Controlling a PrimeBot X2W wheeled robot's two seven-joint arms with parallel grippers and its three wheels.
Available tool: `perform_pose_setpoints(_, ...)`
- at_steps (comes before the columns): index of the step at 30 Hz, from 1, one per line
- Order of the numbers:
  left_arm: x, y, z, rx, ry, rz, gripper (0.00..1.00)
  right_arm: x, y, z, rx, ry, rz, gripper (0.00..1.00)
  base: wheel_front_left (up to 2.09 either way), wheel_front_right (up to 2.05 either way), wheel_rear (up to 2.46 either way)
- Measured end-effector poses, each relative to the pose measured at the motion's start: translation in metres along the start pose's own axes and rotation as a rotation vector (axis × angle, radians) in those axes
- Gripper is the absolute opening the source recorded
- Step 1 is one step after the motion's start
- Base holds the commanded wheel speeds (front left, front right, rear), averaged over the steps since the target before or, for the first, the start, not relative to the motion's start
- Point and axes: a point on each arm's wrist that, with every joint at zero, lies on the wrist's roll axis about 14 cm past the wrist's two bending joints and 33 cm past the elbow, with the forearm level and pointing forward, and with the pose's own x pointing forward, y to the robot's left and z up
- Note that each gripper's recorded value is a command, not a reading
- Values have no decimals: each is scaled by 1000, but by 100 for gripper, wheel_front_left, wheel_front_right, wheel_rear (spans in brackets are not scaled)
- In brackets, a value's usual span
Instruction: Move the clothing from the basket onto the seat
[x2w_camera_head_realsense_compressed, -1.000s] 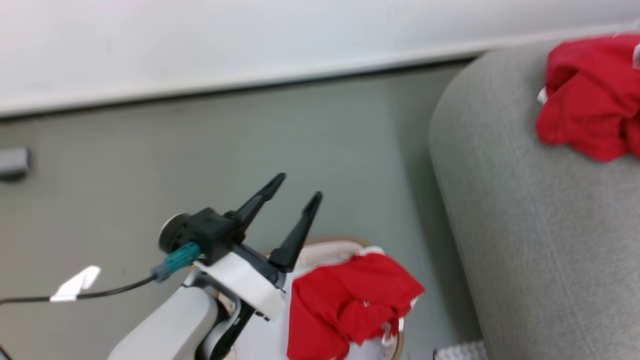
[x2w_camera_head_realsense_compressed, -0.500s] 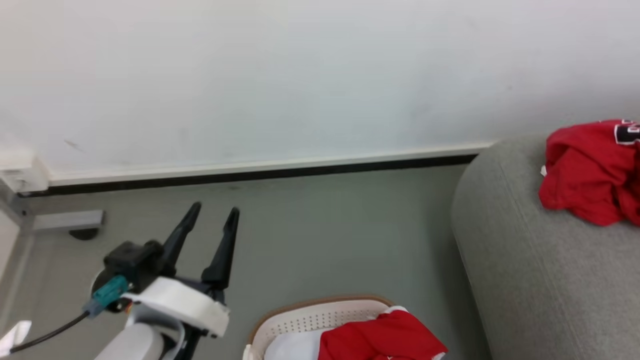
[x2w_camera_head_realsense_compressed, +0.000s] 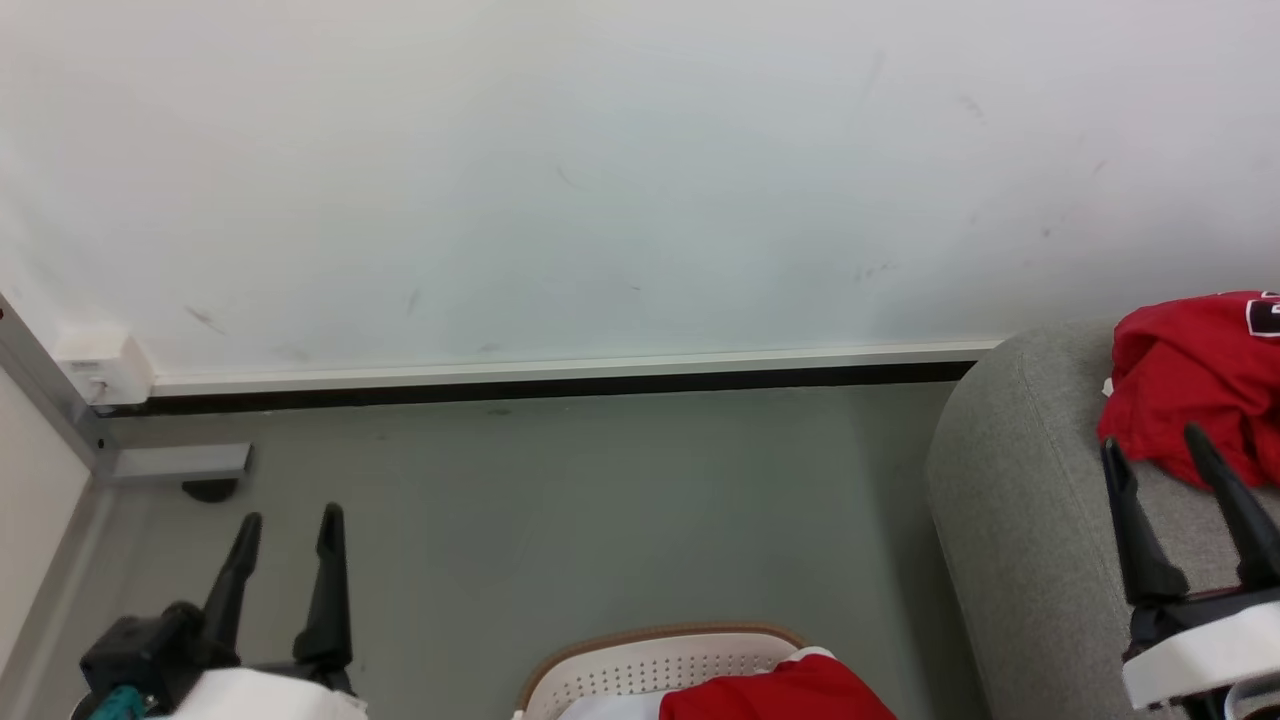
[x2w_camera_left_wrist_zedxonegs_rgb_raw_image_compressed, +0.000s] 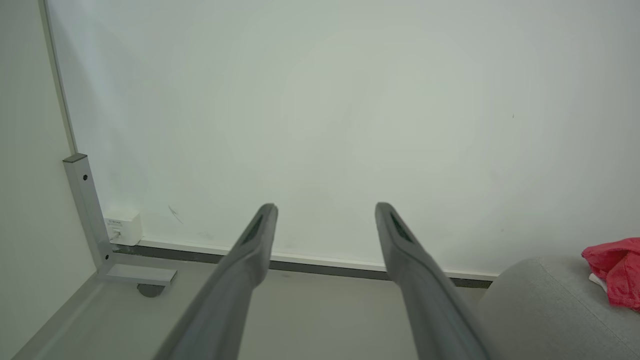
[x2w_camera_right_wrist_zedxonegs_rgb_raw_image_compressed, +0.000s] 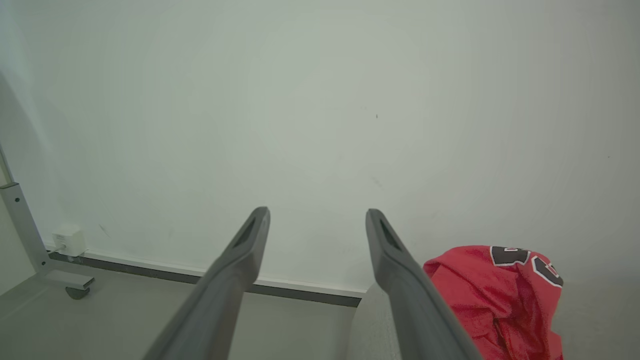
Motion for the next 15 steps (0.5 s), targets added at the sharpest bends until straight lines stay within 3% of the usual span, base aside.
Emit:
perform_pose_setpoints(4, -18, 6, -10, 32, 24, 19, 100, -17, 16, -12, 86, -24, -18, 100, 0, 0, 0)
perform_pose_setpoints(15, -45, 7, -35, -11, 74, 62, 100, -48, 56, -54, 201, 27, -4, 100, 0, 0, 0)
